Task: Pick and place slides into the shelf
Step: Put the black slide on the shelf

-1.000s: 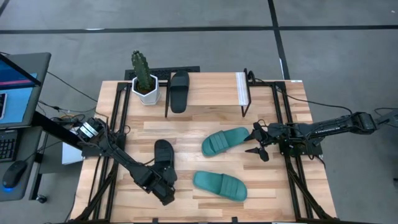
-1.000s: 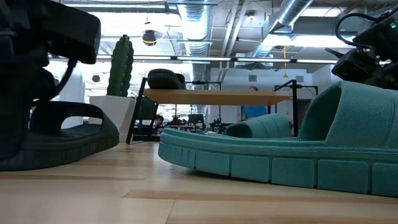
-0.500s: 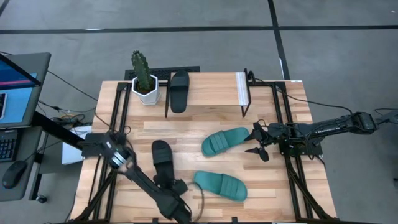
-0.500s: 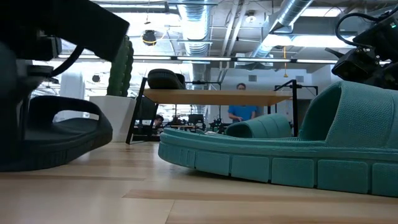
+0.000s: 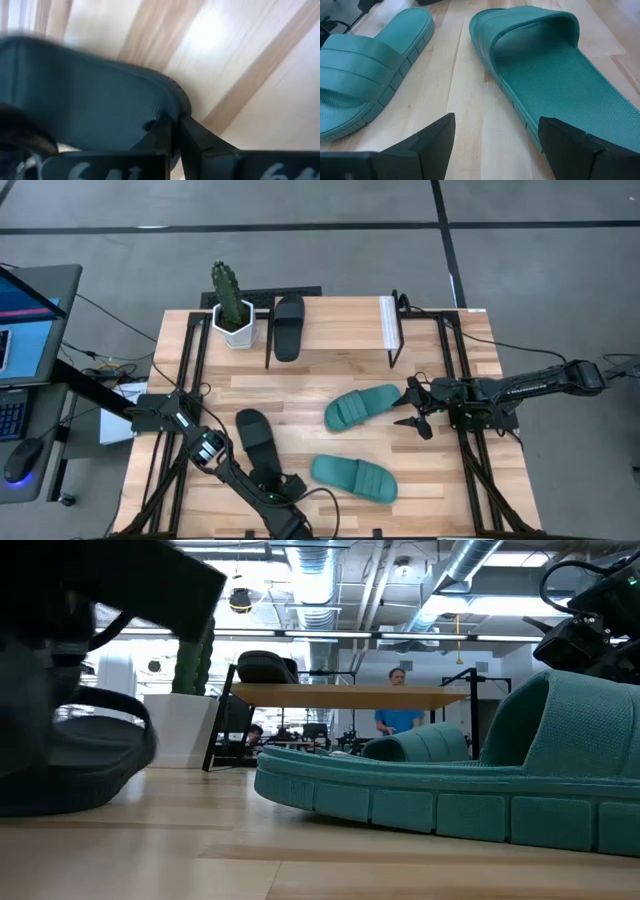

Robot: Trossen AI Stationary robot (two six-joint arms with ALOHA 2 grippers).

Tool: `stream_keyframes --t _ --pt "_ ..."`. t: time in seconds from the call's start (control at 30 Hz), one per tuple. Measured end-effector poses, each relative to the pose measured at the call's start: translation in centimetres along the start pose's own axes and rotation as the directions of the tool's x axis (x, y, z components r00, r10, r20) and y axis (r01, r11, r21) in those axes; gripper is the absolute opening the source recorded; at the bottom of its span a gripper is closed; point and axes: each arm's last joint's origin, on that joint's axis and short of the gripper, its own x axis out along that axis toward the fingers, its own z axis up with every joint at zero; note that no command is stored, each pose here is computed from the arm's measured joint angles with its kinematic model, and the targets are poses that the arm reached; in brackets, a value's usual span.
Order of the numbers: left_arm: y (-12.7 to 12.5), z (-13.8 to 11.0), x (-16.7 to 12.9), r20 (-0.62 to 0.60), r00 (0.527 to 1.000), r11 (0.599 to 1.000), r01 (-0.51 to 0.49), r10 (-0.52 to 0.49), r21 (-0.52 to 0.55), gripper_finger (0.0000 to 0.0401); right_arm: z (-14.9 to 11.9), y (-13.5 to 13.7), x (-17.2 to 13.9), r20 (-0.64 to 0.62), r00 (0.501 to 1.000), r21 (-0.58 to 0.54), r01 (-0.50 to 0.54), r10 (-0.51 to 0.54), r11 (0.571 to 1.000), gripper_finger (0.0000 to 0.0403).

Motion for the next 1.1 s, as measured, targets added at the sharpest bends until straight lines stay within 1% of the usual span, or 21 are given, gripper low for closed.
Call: stream_keyframes --t 0.1,0.2,0.33,0.5,0.63,0.83,0.93,1.0,1.1 --pt "0.0 0.6 -0.6 0.091 0.995 0.998 0.051 -0.048 -0.036 0.0002 0.0 0.0 0.0 0.0 1.0 0.0 0.0 0.0 1.0 0.0269" --pt "0.5 1.0 -1.6 0.162 0.985 0.994 0.078 -0.065 -0.074 0.0002 0.0 0.0 0.0 0.0 1.0 0.0 0.0 0.0 1.0 0.0269" --pt "1.3 1.0 -2.7 0.164 0.983 0.992 0.096 -0.083 -0.079 0.0001 0.0 0.0 0.0 0.0 1.0 0.0 0.0 0.0 1.0 0.0269" --pt "1.8 0.9 -3.5 0.145 0.985 0.993 0.106 -0.098 -0.048 0.0001 0.0 0.0 0.0 0.0 1.0 0.0 0.0 0.0 1.0 0.0269" --pt "2.0 1.1 -5.2 0.155 0.975 0.987 0.161 -0.16 0.004 0.0001 0.0 0.0 0.0 0.0 1.0 0.0 0.0 0.0 1.0 0.0269" --pt "2.8 2.4 -8.7 0.284 0.927 0.969 0.238 -0.245 0.061 0.0001 0.0 0.0 0.0 0.0 1.0 0.0 0.0 0.0 1.0 0.0269" --pt "3.7 2.8 -9.5 0.351 0.904 0.97 0.229 -0.243 0.083 0.0 0.0 0.0 0.0 0.0 1.0 0.0 0.0 0.0 1.0 0.0269" --pt "4.1 2.9 -9.9 0.374 0.897 0.972 0.22 -0.236 0.085 0.0 0.0 0.0 0.0 0.0 1.0 0.0 0.0 0.0 1.0 0.0269" --pt "4.8 3.1 -10.6 0.401 0.884 0.971 0.21 -0.24 0.117 0.0 0.0 0.0 0.0 0.0 1.0 0.0 0.0 0.0 1.0 0.0269"
